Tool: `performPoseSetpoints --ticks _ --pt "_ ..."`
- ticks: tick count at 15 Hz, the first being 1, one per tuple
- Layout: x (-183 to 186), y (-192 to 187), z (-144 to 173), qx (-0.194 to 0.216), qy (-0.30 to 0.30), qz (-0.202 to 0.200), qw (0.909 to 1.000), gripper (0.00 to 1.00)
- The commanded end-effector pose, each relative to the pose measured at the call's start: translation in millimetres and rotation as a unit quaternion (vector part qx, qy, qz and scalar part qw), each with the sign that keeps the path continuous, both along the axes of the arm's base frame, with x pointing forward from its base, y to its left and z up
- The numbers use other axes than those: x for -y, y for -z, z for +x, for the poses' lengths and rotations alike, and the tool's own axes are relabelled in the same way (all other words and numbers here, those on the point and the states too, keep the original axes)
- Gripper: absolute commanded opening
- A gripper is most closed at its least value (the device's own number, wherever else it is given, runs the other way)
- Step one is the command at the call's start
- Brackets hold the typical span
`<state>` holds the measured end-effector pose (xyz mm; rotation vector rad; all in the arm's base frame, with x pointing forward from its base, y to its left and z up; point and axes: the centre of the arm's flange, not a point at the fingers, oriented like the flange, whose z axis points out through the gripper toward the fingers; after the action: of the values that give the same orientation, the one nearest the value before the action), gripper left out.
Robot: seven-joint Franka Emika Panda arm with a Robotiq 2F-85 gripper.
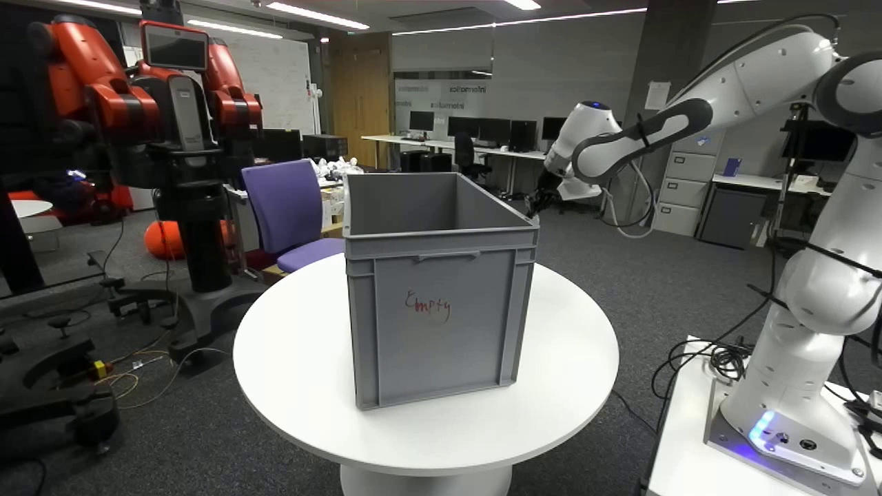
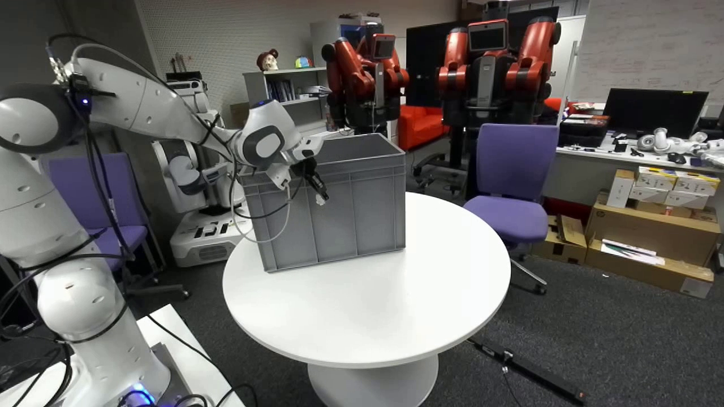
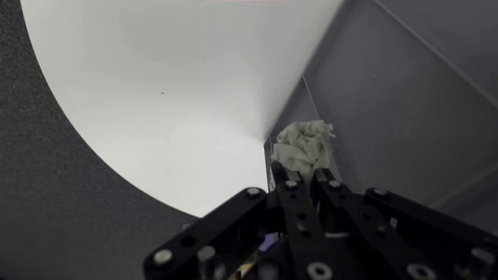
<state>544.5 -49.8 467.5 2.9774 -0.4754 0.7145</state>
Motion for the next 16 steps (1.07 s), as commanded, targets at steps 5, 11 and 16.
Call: performPoseSetpoints --ticks 5,11,16 --pt "-44.8 -89.7 -61.0 0.136 0.060 0.000 0.9888 0.02" --pt "-148.0 -98.4 -46.8 0.164 0.029 -0.023 0.9858 0.02" --pt "-217.5 -91.0 -31.3 0.167 0.009 -0.043 0.9850 0.02"
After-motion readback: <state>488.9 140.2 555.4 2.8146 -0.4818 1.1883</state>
